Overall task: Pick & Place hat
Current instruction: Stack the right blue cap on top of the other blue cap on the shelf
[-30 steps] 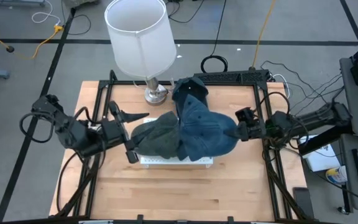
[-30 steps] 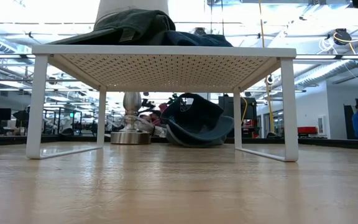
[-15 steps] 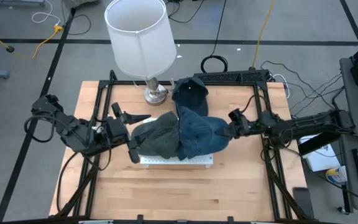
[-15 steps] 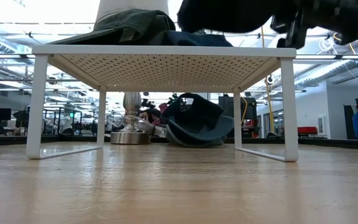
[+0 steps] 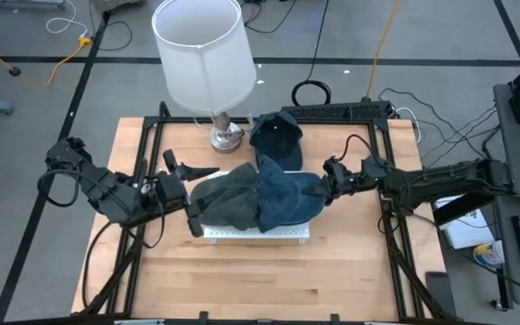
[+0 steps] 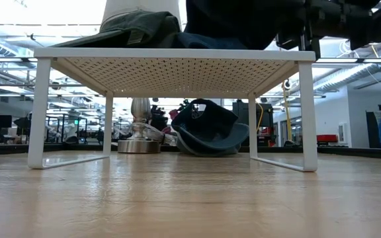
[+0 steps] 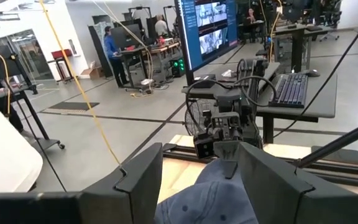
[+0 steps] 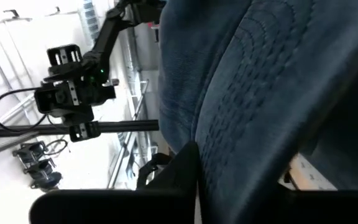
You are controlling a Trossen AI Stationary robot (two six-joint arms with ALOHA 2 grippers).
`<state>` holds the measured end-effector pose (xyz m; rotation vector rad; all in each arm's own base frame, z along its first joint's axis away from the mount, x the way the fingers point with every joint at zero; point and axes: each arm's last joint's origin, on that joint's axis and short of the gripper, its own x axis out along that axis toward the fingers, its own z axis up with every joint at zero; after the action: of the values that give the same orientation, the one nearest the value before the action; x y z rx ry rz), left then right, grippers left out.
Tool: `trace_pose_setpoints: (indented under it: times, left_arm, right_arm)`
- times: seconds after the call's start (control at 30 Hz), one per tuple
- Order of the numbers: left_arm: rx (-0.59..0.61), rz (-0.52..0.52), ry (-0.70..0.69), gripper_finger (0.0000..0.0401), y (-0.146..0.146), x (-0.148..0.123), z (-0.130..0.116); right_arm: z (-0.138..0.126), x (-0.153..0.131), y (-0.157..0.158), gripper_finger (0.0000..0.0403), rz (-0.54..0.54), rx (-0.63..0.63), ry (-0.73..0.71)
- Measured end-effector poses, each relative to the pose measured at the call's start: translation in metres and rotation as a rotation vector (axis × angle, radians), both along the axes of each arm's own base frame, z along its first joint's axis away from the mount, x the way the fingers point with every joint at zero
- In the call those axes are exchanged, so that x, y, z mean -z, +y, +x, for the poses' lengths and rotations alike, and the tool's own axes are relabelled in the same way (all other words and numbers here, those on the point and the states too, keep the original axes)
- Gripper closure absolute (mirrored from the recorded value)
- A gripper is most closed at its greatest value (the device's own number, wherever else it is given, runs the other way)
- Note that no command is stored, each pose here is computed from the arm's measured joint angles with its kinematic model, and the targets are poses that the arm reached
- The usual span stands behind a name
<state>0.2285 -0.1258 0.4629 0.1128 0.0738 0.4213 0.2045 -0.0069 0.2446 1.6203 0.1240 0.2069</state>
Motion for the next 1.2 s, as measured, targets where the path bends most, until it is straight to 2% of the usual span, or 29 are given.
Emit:
trace_pose_setpoints:
  times: [0.13,0.4,0.53,0.77,1.2]
  left_arm:
    - [0.000,0.002,0.003,0.0187,0.001,0.000,0.000]
    - [0.030,0.005,0.010,0.0187,0.000,0.001,0.001]
    - [0.033,0.026,0.034,0.0187,0.000,0.003,0.001]
    - [0.025,0.012,0.049,0.0187,0.001,0.006,0.001]
    - [0.015,-0.015,0.107,0.0187,0.002,0.015,-0.001]
  right_arm:
    - [0.002,-0.002,-0.001,0.0347,-0.001,-0.004,-0.003]
    - [0.001,-0.004,-0.001,0.0237,0.049,-0.030,0.001]
    - [-0.001,-0.004,0.000,0.0204,0.084,-0.043,0.019]
    - [-0.009,0.001,-0.002,0.0194,0.080,-0.019,0.114]
    - [-0.024,-0.001,-0.010,0.0195,0.056,0.034,0.156]
